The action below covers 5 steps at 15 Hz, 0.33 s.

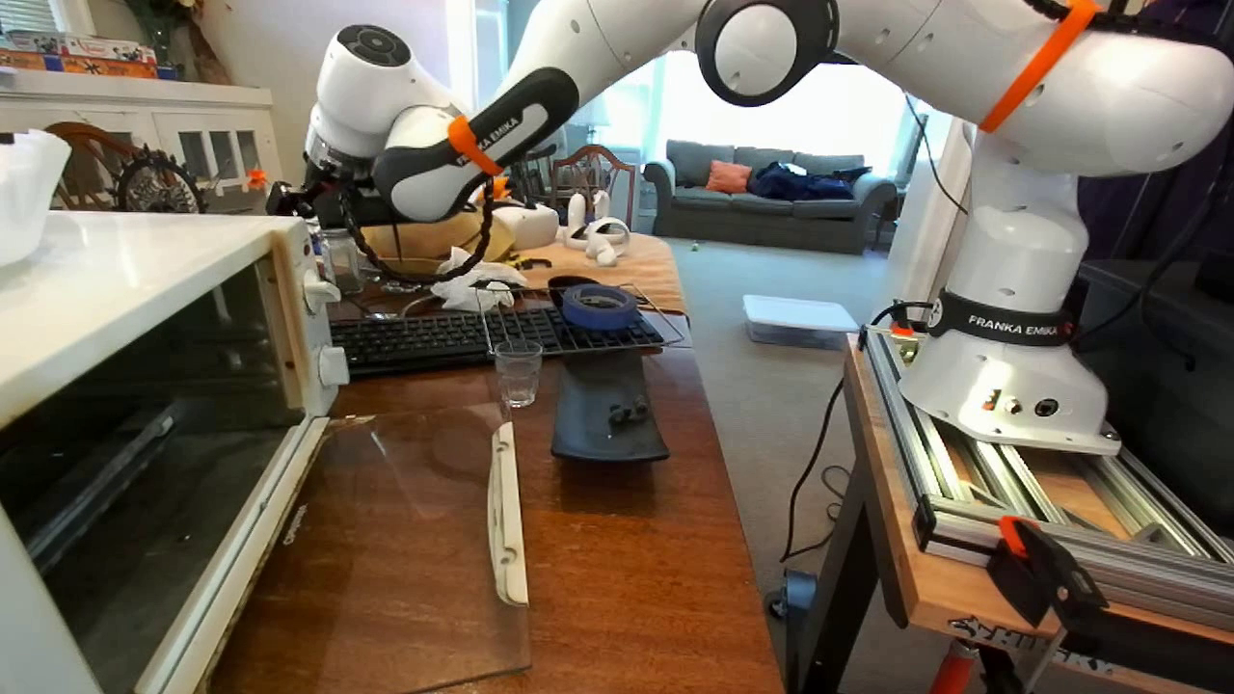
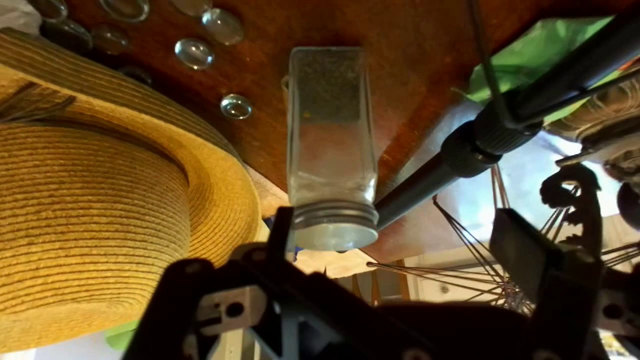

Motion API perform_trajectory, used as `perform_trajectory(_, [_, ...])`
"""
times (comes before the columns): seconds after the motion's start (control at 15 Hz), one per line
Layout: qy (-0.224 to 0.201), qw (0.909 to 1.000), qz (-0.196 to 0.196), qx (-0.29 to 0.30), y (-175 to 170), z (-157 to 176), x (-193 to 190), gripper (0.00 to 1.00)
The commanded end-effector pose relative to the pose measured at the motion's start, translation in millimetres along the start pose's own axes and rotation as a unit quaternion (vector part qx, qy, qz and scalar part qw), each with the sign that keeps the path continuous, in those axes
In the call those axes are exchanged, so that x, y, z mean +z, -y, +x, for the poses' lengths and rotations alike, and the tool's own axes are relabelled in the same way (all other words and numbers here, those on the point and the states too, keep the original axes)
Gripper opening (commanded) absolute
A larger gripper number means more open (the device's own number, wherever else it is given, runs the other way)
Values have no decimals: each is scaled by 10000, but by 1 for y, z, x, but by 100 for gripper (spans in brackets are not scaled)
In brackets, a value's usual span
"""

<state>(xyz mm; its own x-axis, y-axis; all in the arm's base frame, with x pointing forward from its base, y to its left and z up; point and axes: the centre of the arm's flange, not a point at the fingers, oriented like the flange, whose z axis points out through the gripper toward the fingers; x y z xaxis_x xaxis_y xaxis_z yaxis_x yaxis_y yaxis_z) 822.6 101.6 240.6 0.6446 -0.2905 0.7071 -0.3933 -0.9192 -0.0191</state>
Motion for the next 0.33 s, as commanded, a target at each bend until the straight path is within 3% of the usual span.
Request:
perform_trajectory(0.0, [453,9969,138,-631,-30,-16,-57,100])
perform_trajectory(0.07, [167,9992,64,-357,-1,2,-13,100])
perform_trajectory(0.27, [290,9978,104,-579,-2,4,-28,100])
